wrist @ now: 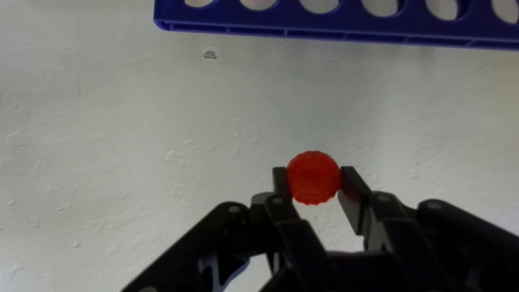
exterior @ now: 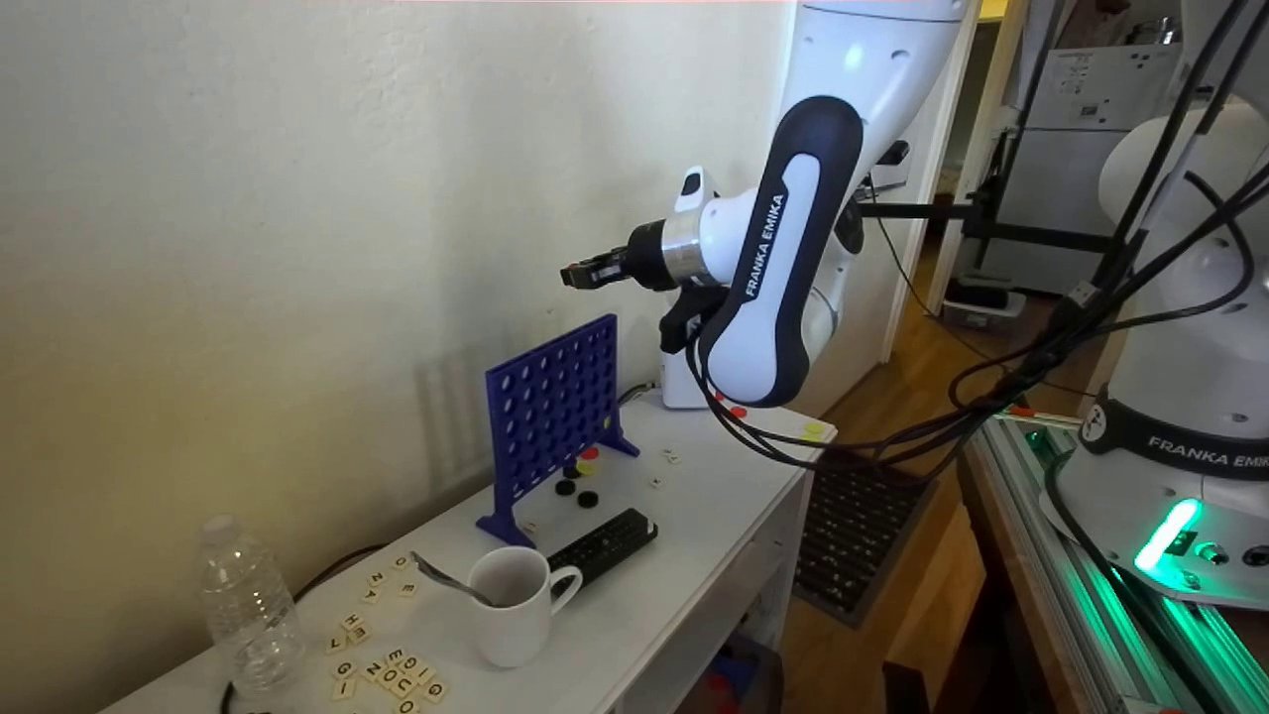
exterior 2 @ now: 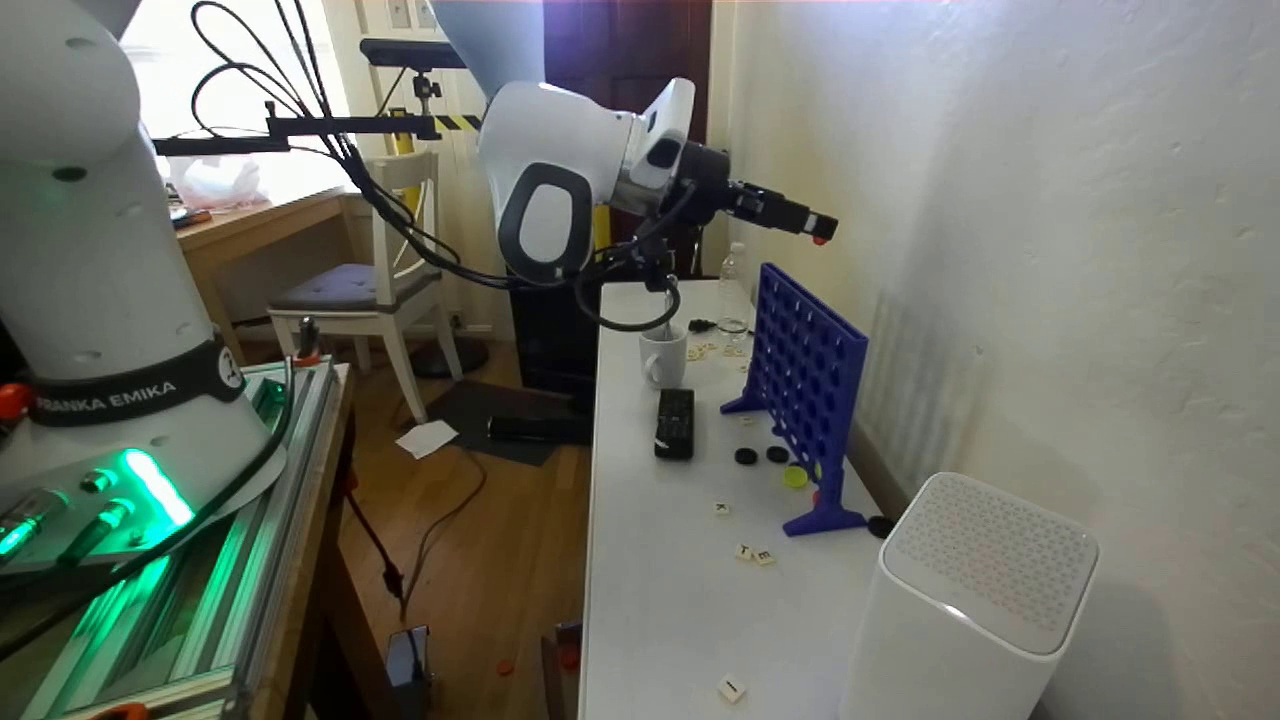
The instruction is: Put one orange chip inside the blue gameboard.
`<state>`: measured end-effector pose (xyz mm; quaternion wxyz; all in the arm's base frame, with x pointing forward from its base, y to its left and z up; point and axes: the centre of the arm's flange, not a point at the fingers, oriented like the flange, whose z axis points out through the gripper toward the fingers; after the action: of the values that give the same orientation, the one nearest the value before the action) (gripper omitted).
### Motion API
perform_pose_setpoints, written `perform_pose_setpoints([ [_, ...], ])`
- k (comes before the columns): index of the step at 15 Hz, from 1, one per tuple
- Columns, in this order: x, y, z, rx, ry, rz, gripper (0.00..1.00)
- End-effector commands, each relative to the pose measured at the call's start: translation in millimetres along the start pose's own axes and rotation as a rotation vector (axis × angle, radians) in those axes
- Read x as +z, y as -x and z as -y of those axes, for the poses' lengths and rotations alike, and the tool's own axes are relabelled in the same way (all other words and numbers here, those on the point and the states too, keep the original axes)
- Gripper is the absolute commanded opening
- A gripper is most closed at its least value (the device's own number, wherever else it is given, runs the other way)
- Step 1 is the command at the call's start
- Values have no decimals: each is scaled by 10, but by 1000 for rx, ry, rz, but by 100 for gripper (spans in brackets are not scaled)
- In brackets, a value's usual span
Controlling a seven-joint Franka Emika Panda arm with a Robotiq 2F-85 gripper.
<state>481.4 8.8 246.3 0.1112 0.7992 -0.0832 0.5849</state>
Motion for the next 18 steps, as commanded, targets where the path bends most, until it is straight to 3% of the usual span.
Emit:
perform_pose_setpoints([
  [1,1,6,-1,0,1,1,11],
  [5,33,230,-10,24,-6,43,11],
  [18,59,308,-35,34,-27,41,11],
])
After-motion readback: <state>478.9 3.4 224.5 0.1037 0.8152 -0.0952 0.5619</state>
